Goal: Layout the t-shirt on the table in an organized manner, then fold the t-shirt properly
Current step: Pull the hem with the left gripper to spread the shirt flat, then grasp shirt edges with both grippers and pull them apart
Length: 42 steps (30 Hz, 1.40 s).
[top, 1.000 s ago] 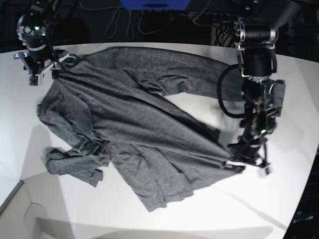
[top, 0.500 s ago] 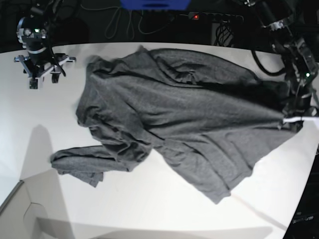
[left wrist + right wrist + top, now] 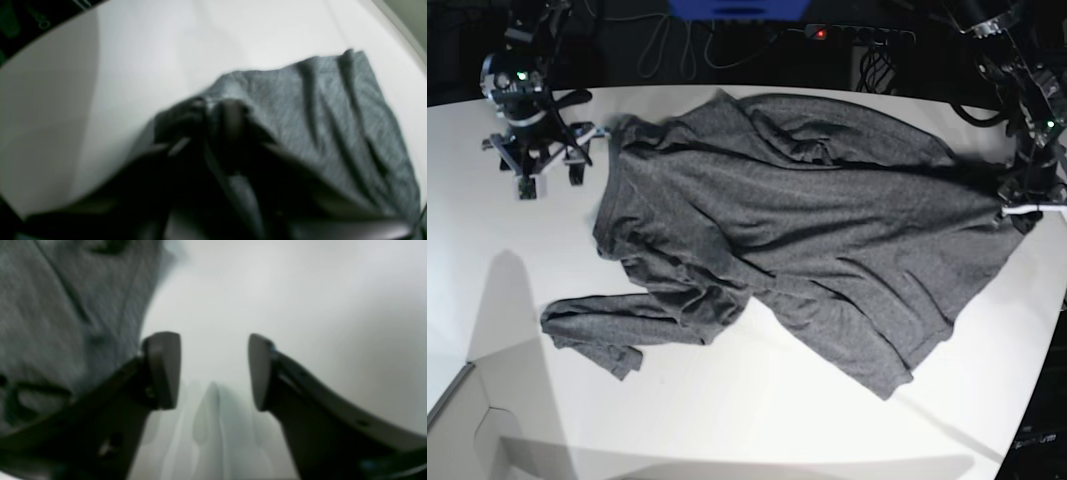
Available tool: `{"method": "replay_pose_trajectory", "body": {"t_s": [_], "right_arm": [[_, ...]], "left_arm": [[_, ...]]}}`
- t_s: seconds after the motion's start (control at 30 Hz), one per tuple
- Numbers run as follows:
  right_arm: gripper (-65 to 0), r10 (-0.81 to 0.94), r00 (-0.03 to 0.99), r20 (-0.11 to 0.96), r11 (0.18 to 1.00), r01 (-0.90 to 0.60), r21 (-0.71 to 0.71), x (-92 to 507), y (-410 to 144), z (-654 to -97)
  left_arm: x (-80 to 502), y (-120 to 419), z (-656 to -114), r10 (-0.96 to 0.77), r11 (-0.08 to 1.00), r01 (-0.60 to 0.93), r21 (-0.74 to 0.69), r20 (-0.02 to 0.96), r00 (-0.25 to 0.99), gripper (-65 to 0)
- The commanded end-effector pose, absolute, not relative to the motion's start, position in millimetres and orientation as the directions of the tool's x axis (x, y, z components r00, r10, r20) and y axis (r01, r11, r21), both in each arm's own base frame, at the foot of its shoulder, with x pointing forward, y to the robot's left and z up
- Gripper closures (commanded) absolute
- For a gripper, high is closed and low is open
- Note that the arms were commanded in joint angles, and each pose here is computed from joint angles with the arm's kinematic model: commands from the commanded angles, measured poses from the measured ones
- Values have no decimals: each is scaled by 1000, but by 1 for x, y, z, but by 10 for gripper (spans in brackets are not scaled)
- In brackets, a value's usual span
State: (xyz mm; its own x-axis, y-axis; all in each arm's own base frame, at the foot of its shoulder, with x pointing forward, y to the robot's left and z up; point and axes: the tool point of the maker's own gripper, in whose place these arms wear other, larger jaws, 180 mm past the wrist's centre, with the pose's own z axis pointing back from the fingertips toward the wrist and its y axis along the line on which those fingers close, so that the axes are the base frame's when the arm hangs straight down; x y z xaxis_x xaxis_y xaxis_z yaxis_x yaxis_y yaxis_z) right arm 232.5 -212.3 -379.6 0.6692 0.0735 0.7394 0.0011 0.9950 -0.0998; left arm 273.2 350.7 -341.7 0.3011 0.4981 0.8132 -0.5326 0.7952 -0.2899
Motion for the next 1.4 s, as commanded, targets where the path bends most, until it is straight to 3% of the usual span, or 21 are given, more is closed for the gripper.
{"method": "replay_pose_trajectory", "body": {"t_s": [0.0,0.07,0.13,0.37,0.7,0.87,1.03,1.37], "right_arm": [[-394,84,624,777,994,0,-108,244,-214,-365],[-423,86,597,798,994,-3,-105,257,-211,-357],[-439,88,567,819,995,-5,-103,271,-209,-348],[-460,112,514,850,993,-89,-77,315,-181,-339],[-450,128,592,795,987,-157,-42,346,-171,-380],[-316,127,627,769,987,-154,-37,347,-178,-395],[-21,138,627,767,988,-145,-60,347,-190,-393],[0,-69,608,791,979,194,-63,316,-306,-381]], "left_arm": [[279,358,-323,464,810,-517,-278,842,275,-195],[278,357,-322,461,812,-515,-274,843,278,-274],[278,359,-320,457,812,-516,-273,847,272,-313],[273,384,-306,473,770,-567,-292,858,201,-316],[283,385,-303,478,767,-565,-304,858,188,-317],[286,388,-333,541,733,-594,-331,813,215,-319],[294,389,-355,574,724,-603,-334,777,258,-318],[304,377,-362,573,744,-577,-337,765,292,-317]]}}
